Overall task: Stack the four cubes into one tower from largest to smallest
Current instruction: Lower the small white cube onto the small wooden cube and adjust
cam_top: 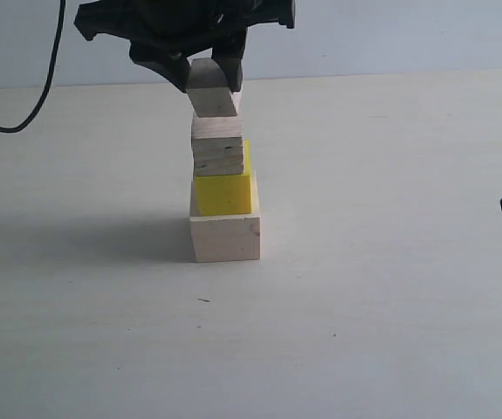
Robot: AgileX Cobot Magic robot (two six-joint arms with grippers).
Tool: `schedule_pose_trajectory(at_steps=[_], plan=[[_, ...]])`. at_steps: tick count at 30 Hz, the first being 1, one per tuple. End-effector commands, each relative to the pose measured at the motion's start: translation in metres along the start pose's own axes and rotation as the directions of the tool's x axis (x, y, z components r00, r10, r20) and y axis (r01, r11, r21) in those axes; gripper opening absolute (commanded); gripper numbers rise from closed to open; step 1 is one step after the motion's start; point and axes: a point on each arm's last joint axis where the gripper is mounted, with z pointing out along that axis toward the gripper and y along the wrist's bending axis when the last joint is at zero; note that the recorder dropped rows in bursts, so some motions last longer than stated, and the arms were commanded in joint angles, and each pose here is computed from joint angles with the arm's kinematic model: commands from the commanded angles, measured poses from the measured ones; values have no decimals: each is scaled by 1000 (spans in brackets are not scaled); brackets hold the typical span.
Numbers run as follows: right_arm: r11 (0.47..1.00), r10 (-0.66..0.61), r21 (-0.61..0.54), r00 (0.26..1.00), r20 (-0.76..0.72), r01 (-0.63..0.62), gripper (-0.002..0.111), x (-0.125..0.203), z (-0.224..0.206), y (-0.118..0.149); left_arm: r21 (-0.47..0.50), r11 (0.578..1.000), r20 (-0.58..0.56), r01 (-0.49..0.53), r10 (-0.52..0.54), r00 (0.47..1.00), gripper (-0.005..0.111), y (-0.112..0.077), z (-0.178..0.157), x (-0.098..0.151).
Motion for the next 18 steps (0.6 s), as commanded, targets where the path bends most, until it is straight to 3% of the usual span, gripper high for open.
schedule_pose_trajectory(at_steps=[1, 18], plan=[[1000, -5, -3, 1000, 11, 5, 0, 0, 0, 0, -7, 1000, 6, -2, 2, 1000, 0, 0, 0, 1], [1000, -2, -6, 1000, 11, 2, 0, 0, 0, 0, -32, 999, -34, -11, 10, 999, 0, 3, 11, 8]])
